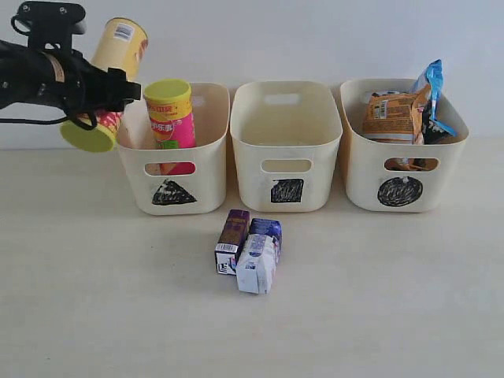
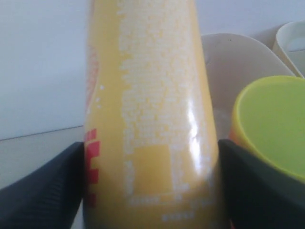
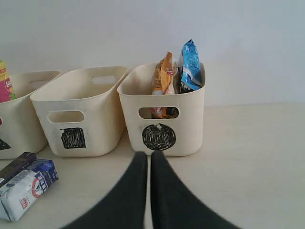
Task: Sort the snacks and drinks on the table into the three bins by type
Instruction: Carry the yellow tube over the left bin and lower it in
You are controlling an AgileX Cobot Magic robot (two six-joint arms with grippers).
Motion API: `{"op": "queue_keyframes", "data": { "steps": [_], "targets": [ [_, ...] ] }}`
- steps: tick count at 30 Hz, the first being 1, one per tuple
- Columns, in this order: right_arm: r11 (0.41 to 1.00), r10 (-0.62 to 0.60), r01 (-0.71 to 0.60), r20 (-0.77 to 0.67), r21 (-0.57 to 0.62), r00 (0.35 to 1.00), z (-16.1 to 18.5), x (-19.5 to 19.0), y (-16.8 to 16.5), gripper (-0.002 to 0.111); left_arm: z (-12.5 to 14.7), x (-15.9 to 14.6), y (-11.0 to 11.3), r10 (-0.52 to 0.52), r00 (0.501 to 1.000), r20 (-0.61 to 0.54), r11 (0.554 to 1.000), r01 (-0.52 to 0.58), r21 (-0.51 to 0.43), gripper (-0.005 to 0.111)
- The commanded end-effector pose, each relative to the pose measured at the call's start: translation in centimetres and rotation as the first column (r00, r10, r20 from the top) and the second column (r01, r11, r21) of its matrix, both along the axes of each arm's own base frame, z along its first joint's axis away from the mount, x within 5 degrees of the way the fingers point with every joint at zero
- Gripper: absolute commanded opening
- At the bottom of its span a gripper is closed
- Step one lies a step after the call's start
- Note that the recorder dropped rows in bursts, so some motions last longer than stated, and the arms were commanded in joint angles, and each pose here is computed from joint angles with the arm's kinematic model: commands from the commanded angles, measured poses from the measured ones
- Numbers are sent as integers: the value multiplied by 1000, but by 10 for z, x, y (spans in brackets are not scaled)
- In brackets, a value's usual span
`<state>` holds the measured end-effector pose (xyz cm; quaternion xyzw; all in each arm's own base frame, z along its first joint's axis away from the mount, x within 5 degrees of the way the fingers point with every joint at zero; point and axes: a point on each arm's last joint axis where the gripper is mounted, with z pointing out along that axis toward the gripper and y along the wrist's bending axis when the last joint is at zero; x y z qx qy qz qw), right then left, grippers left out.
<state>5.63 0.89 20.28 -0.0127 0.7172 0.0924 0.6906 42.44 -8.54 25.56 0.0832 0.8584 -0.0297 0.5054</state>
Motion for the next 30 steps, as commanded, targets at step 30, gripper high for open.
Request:
{"op": "queue_keyframes", "data": {
  "steps": [30],
  "targets": [
    [1000,-3,3,8,-1,1000,0,-1,0,0,3,35,-27,-98,967,235,977,138,-161,4]
  ]
}}
